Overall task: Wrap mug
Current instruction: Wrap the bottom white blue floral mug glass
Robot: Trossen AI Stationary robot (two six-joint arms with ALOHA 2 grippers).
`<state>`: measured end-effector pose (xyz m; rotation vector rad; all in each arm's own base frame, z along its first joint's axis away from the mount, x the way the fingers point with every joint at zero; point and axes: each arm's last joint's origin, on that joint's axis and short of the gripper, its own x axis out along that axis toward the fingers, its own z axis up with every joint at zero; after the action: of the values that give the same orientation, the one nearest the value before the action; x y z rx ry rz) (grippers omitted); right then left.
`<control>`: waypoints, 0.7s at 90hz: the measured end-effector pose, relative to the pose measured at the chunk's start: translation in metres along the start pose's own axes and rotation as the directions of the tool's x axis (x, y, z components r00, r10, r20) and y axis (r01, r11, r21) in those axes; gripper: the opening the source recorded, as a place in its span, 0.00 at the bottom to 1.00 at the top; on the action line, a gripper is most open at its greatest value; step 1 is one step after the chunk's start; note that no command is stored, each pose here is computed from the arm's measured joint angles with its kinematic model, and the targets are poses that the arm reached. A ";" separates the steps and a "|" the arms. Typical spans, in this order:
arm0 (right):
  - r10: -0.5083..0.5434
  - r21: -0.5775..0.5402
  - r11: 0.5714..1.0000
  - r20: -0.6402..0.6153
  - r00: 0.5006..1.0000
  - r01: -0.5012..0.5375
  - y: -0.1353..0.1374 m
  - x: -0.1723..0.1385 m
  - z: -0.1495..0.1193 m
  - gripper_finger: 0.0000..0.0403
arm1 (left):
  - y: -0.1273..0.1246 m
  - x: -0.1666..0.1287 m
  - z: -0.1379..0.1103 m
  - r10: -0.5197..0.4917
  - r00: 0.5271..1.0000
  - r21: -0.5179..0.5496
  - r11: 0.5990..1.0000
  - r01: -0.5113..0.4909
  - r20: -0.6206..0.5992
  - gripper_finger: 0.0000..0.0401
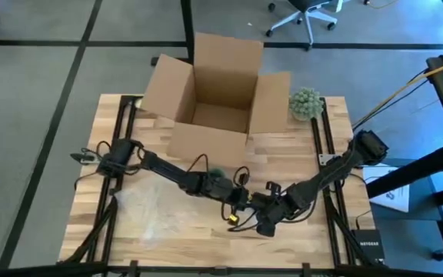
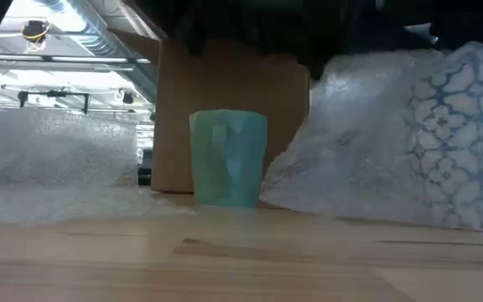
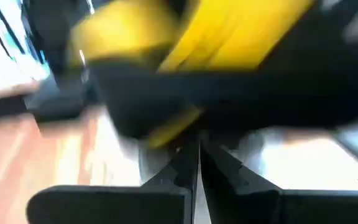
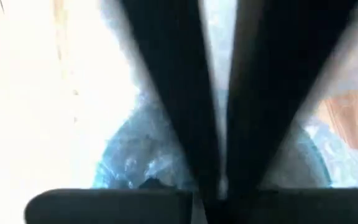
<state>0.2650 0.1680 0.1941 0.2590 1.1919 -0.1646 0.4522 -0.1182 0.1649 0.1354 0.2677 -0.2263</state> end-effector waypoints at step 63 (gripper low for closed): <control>-0.024 -0.010 1.000 -0.039 0.999 0.024 0.018 -0.094 0.040 0.00 | -0.008 0.005 -0.010 -0.012 1.000 -0.036 0.999 0.011 -0.025 0.00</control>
<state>0.2711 0.1726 0.2977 0.2403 1.2346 -0.1751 0.4522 -0.1250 0.1534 0.1013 0.2971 -0.2310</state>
